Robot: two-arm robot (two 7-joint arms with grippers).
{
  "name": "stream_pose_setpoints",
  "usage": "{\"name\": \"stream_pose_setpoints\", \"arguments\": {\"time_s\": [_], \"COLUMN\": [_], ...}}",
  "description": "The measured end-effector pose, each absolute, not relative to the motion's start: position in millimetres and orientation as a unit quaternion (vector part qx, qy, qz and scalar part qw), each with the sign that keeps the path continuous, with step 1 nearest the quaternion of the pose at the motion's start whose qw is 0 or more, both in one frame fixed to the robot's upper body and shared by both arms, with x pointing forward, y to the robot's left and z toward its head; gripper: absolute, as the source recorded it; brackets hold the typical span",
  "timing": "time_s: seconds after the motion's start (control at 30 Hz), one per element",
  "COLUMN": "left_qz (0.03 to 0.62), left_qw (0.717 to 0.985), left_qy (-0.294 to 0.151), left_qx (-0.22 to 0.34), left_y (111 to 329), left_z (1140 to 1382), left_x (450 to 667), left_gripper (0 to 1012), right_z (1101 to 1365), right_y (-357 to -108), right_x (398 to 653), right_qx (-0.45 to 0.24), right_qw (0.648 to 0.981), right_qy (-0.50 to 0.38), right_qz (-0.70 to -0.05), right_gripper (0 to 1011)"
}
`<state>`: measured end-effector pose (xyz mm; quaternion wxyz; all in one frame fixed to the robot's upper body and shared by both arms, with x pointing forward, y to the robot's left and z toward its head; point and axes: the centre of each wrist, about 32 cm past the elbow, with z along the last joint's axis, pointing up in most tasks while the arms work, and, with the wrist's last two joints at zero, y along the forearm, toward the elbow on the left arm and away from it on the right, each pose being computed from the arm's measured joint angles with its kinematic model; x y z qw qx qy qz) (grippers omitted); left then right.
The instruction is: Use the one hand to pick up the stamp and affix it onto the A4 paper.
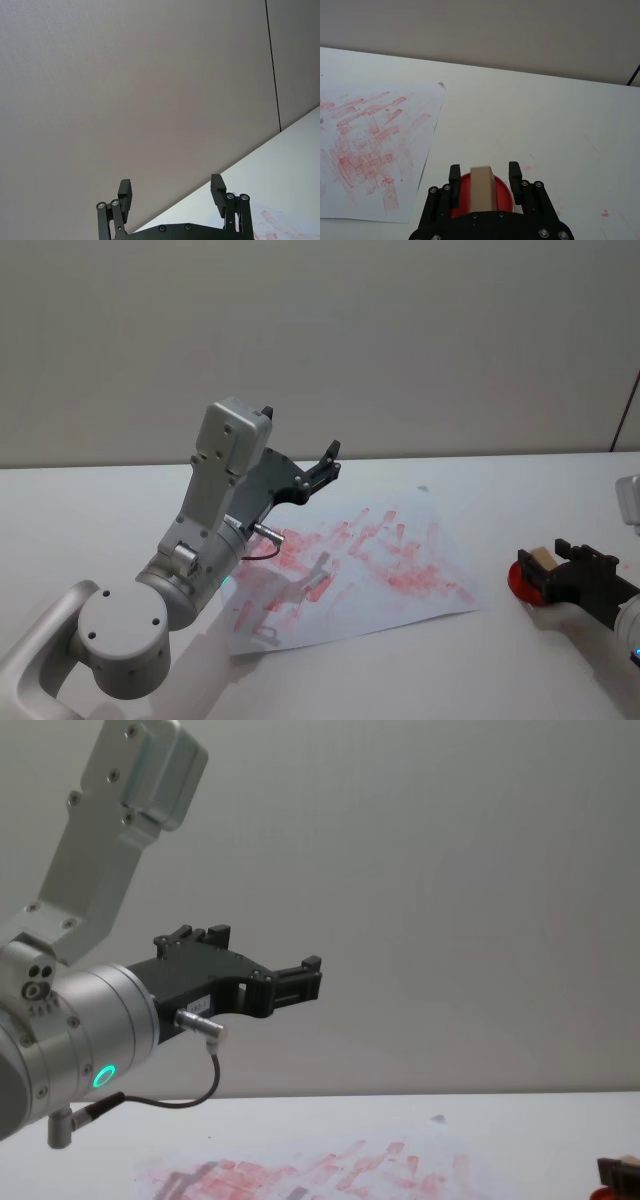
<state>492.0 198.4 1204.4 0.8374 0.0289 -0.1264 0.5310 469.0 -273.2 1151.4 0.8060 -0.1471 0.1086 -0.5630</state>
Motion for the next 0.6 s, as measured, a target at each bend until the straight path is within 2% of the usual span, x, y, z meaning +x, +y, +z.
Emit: {"name": "stream_pose_setpoints", "arguments": {"time_s": [0.07,0.17,0.23,0.43,0.6], "left_qz": [0.531,0.531,0.531,0.531,0.531], "left_qw": [0.837,0.837,0.837,0.837,0.837], "left_qy": [-0.126,-0.126,-0.126,-0.126,-0.126], "left_qx": [0.029,0.029,0.029,0.029,0.029], "left_y": [198.4,198.4,198.4,198.4,198.4], "left_z": [1204.4,1204.4,1204.4,1204.4,1204.4], "left_x": [492.0,492.0,492.0,492.0,492.0], "left_gripper": [1001,1001,1001,1001,1001], "right_z": [1151.5,1151.7,1151.8,1151.8,1151.9], "right_y": [-273.2,-273.2,-273.2,-273.2,-273.2], "right_x": [469.1,469.1,469.1,469.2,469.2], "right_qx": [-0.147,-0.148,-0.148,-0.149,-0.149], "right_qw": [0.806,0.806,0.806,0.805,0.805], "right_qy": [0.109,0.109,0.109,0.109,0.109], "right_qz": [-0.563,-0.563,-0.563,-0.563,-0.564], "right_gripper": [601,743,761,948,1001]}}
